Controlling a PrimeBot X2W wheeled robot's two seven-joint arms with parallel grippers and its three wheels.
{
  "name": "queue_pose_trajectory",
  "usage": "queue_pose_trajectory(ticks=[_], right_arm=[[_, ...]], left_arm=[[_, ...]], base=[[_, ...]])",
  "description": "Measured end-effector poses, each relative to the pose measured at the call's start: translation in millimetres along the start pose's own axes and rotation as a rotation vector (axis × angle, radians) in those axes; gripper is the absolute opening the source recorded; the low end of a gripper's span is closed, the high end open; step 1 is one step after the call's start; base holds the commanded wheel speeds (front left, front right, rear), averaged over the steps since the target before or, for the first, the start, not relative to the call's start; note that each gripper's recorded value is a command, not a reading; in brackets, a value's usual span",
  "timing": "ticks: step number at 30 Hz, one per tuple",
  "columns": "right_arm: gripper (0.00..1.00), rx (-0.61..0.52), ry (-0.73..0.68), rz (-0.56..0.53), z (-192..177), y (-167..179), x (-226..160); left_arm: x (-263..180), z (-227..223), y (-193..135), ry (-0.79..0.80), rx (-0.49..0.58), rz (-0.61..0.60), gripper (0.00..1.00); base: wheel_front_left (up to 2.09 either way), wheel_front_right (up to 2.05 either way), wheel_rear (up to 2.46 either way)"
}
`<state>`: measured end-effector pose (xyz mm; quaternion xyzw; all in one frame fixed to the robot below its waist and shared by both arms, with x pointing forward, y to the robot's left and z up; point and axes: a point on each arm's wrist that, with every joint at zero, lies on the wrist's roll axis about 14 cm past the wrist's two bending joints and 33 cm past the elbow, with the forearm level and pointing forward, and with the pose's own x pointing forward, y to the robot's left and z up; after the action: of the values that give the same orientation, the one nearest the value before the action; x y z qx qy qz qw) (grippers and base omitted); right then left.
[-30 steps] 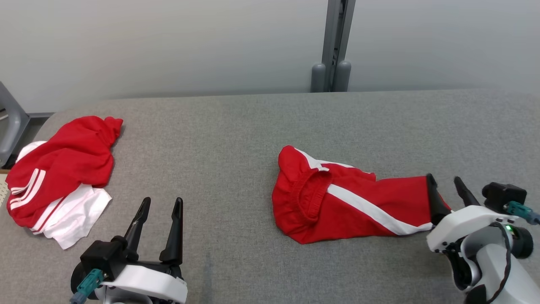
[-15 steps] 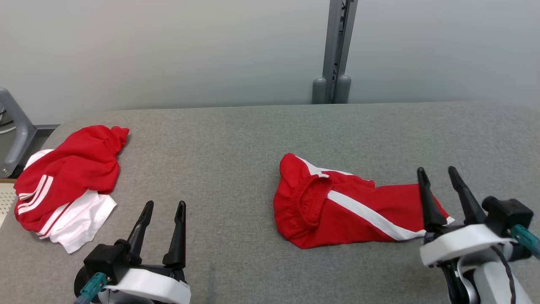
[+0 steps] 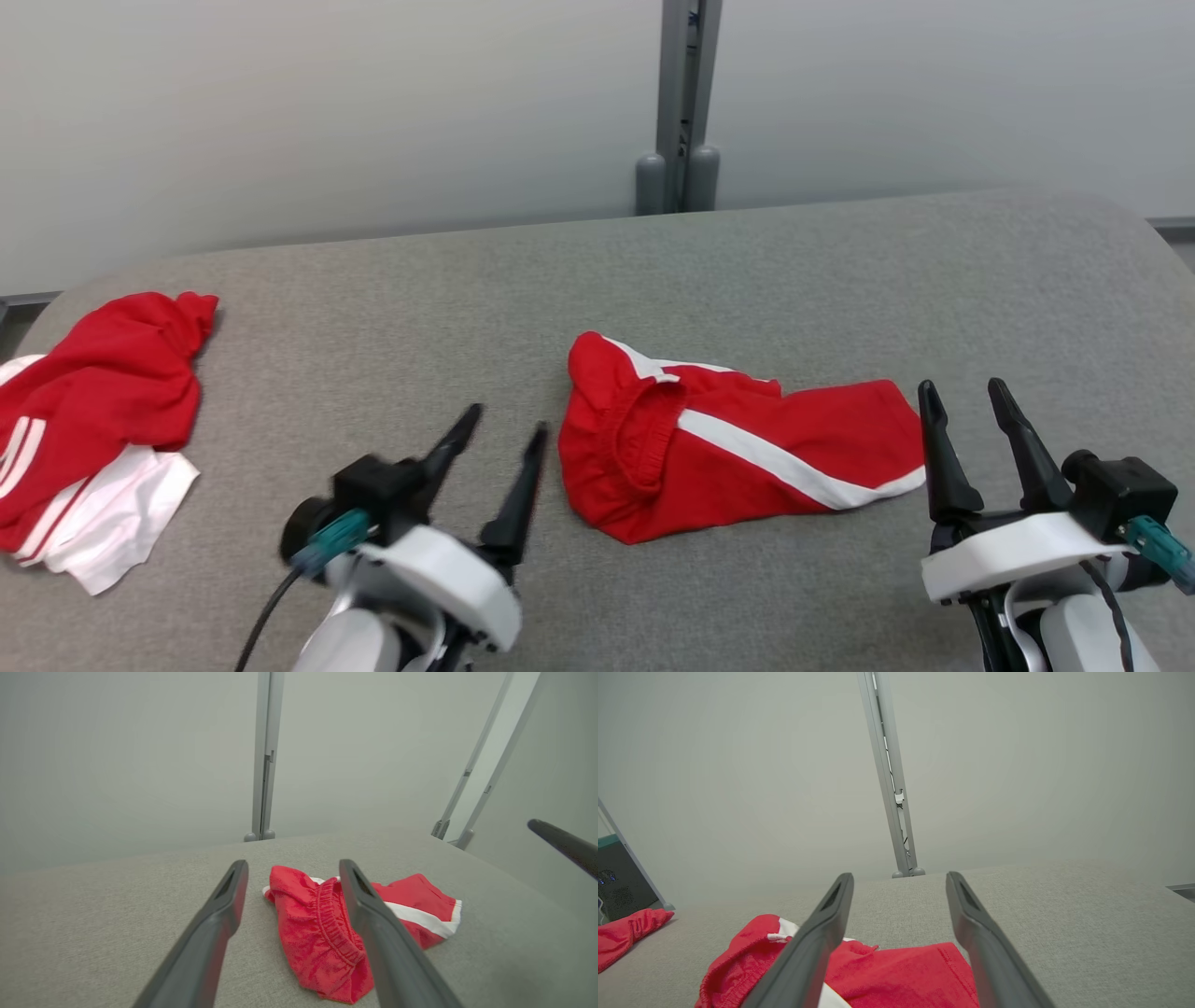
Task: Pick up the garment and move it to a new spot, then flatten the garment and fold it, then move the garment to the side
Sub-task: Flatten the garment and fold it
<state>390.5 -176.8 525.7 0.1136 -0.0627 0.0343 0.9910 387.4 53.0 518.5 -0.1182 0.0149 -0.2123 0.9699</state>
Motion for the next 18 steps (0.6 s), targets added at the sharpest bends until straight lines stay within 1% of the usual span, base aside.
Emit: queue_pose_trajectory(ticks=[5, 8, 11, 14, 18], right_arm=[[1.0, -0.004, -0.005, -0.037, 2, -13, 0], [1.0, -0.01, -0.004, -0.062, 2, -22, 0], [1.0, -0.016, -0.001, -0.088, 2, -31, 0], [1.0, -0.021, 0.011, -0.123, -1, -43, -3], [1.0, -0.028, 0.031, -0.159, -7, -55, -5]], left_arm=[[27, -19, -53, 0.13, 0.021, -0.183, 1.0], [39, -32, -76, 0.207, 0.013, -0.266, 1.0], [49, -51, -90, 0.299, -0.007, -0.319, 1.0], [58, -71, -97, 0.385, -0.005, -0.35, 1.0], [72, -91, -101, 0.462, 0.021, -0.38, 1.0]], base=[[0.0, 0.0, 0.0], [0.0, 0.0, 0.0], [0.0, 0.0, 0.0], [0.0, 0.0, 0.0], [0.0, 0.0, 0.0]])
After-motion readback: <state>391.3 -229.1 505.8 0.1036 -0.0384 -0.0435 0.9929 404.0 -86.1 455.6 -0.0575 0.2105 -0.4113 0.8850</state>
